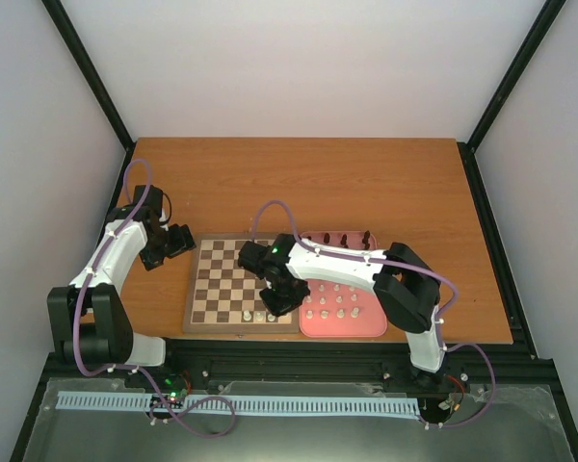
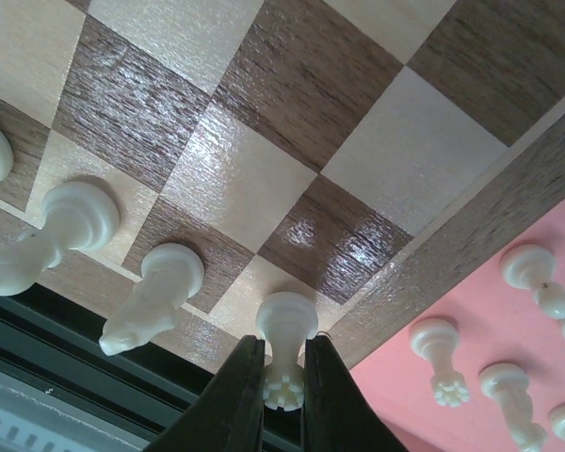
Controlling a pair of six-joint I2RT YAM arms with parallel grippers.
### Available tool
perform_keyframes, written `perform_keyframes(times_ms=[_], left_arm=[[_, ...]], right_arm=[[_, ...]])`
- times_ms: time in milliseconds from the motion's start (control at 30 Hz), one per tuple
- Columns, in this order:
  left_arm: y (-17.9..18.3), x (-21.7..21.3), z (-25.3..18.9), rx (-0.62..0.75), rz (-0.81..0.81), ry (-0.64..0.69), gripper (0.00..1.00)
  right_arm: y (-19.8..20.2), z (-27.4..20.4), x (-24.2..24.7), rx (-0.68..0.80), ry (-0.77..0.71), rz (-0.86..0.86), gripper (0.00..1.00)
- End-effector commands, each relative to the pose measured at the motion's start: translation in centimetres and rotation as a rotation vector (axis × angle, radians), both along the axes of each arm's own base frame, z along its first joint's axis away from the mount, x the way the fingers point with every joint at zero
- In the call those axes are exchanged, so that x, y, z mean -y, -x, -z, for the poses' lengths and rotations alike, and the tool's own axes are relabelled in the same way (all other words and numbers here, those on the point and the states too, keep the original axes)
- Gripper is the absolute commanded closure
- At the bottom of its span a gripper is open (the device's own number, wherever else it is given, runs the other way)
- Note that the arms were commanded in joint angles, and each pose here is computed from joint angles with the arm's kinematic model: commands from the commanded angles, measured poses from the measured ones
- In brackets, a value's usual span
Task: Set up the chess pieces on the board
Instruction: Place the chess piece on the chessboard.
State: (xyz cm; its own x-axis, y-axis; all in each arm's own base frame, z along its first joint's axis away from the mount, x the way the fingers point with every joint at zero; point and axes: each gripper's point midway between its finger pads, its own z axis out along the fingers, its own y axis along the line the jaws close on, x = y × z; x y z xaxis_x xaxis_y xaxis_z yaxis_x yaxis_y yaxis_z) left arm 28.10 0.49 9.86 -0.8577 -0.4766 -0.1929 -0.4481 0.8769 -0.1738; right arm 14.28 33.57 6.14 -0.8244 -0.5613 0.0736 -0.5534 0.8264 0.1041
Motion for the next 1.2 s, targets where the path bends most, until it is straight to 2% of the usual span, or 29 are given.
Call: perform_keyframes(times_ms=[0, 533, 633, 1167], left_arm=[[-0.7, -0.1, -0.5, 0.027, 0.012, -0.003, 0.0], [-0.8, -0.1, -0.3, 0.022, 0.014, -0.002, 0.0], [-0.8, -0.1, -0.3, 0.019, 0.014, -0.001, 0.0], [-0.9, -0.1, -0.2, 0.019, 0.013, -0.004, 0.0]], right_arm=[[0.2, -0.1, -0.6, -0.003, -0.011, -0.02, 0.92], [0.6, 0.6, -0.8, -0.027, -0.004, -0.04, 0.9], [0.6, 0.4, -0.8, -0.02, -0.003, -0.038, 0.84], [0.0, -3.6, 0.7, 0.061, -0.021, 0.009, 0.72]])
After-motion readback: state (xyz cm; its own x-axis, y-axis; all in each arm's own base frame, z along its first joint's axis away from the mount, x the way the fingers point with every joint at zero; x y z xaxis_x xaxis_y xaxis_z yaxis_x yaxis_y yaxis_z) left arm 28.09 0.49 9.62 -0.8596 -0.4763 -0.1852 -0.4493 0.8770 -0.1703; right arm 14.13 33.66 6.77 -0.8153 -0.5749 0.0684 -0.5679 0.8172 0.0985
